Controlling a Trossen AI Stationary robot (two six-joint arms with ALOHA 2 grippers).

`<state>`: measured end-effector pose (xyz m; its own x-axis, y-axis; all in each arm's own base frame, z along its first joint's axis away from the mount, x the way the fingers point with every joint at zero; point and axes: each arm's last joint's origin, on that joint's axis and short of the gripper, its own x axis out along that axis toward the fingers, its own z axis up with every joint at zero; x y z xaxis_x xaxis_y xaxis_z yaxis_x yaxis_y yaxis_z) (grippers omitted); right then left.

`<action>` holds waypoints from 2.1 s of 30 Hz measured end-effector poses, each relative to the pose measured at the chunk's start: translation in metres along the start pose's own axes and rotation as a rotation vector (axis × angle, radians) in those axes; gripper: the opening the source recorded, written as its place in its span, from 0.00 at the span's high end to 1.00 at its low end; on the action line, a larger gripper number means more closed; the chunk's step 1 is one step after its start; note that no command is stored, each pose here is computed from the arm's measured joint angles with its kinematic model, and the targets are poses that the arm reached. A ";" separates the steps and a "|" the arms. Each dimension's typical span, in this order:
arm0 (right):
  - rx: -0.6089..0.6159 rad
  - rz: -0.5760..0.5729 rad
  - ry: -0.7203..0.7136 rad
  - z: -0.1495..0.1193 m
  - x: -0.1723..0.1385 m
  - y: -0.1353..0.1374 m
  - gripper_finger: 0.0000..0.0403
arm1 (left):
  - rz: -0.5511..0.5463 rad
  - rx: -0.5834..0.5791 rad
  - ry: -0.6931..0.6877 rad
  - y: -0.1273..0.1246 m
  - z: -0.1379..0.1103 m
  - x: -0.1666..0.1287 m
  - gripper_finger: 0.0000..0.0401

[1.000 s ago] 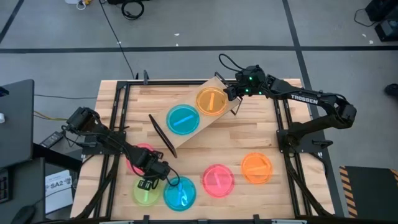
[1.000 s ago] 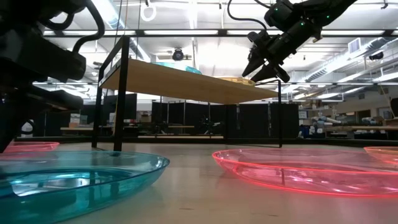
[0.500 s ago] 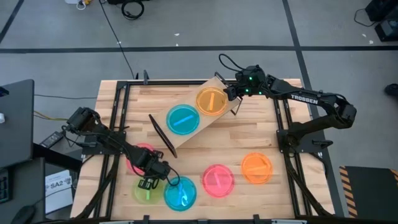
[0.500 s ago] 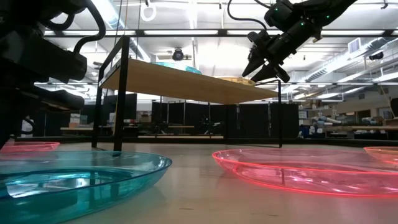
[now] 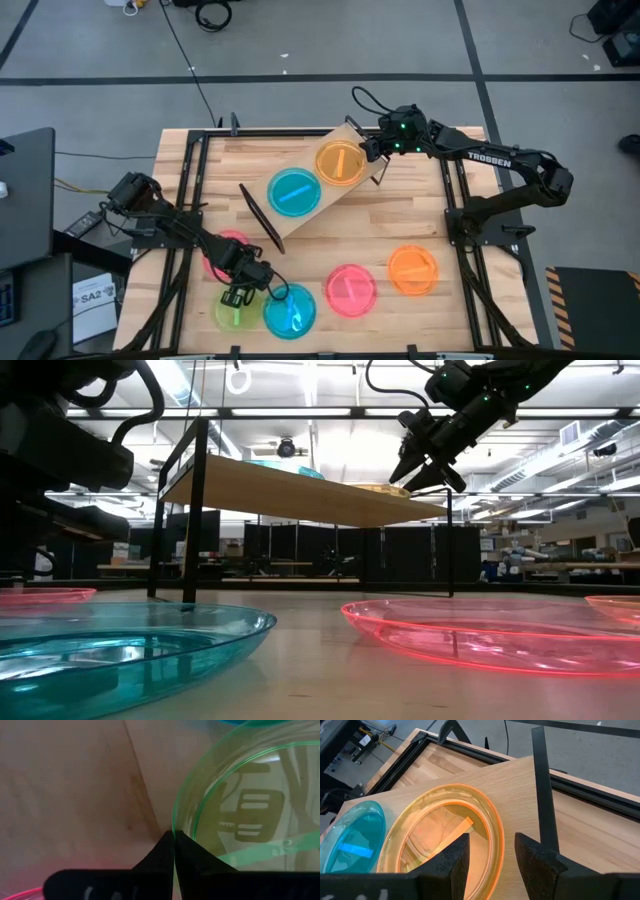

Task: Place and stack plates onto a shelf
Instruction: Stack the green plate on the blue plate on the shelf

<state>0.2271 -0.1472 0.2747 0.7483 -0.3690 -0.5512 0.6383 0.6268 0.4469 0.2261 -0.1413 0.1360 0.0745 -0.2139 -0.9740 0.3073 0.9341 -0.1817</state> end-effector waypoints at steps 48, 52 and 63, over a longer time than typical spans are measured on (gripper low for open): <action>0.000 0.000 0.000 0.000 0.000 0.000 0.59 | -0.301 -0.178 -0.261 -0.014 -0.021 -0.093 0.98; 0.000 0.000 0.000 0.000 0.000 0.000 0.59 | -0.325 -0.212 -0.294 -0.015 -0.025 -0.103 0.98; 0.000 0.000 0.000 0.000 0.000 0.000 0.59 | -0.402 -0.263 -0.382 -0.016 -0.033 -0.125 0.98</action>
<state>0.2272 -0.1472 0.2747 0.7484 -0.3691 -0.5510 0.6382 0.6269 0.4469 0.1810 -0.1202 0.2562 0.3513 -0.6061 -0.7136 0.1415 0.7878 -0.5994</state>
